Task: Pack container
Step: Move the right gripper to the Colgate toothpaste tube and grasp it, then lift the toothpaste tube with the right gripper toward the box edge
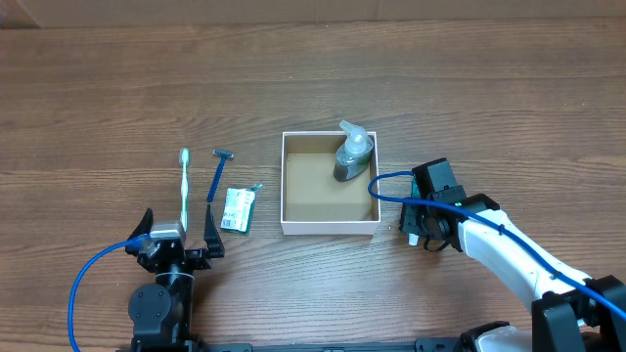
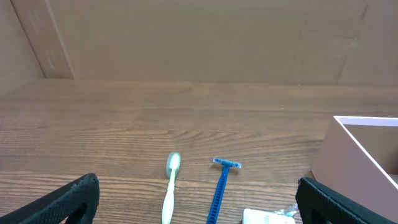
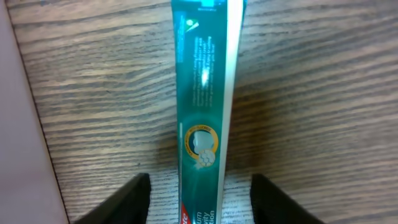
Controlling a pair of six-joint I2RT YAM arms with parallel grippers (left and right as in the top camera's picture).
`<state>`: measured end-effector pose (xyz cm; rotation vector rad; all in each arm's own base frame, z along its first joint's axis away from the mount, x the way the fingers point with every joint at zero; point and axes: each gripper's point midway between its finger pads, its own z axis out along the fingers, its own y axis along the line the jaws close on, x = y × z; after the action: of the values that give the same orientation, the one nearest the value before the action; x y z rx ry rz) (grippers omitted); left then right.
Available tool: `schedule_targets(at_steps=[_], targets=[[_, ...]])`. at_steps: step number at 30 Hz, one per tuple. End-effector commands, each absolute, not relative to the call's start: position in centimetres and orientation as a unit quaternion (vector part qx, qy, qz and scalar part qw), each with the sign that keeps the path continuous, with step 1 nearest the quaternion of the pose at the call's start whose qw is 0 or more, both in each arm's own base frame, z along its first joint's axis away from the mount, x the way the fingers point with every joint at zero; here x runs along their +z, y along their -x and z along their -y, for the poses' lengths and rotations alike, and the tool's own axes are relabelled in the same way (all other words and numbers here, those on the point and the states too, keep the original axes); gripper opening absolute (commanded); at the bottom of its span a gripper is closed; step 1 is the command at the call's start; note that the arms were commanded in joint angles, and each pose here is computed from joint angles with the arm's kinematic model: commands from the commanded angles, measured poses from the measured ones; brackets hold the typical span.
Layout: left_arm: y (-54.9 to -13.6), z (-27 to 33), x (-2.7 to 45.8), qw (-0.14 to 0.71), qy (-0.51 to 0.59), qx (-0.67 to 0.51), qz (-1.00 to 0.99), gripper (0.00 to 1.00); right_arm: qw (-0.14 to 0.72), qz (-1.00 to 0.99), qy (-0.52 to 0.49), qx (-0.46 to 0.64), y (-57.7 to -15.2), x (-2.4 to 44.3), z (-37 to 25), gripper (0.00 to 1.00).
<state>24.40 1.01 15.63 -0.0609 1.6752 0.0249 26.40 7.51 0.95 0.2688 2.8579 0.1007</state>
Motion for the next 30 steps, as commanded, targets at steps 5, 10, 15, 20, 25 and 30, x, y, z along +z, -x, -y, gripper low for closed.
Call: schedule_targets(at_steps=[5,10,15,20,25,30], targets=[[-24.4,-1.2,15.6,0.671,0.033,0.011,-0.74,1.0,0.125,-0.987,-0.096,0.026,-26.3,-0.1,-7.3,0.49],[-24.4,-1.2,15.6,0.671,0.033,0.011,-0.74,1.0,0.115,-0.988,-0.096,0.021,-26.1,-0.8,-7.2,0.49],[-24.4,-1.2,15.6,0.671,0.033,0.01,-0.74,1.0,0.114,-0.989,-0.096,0.021,-26.1,-0.8,-7.2,0.24],[-24.4,-1.2,15.6,0.671,0.033,0.011,-0.74,1.0,0.113,-0.989,-0.096,0.021,-26.4,-0.3,-7.3,0.1],[-24.4,-1.2,15.6,0.671,0.033,0.011,-0.74,1.0,0.117,-0.988,-0.099,0.022,-27.4,1.5,-7.5,0.1],[-24.4,-1.2,15.6,0.671,0.033,0.011,-0.74,1.0,0.147,-0.984,-0.099,0.02,-29.6,8.4,-7.6,0.1]])
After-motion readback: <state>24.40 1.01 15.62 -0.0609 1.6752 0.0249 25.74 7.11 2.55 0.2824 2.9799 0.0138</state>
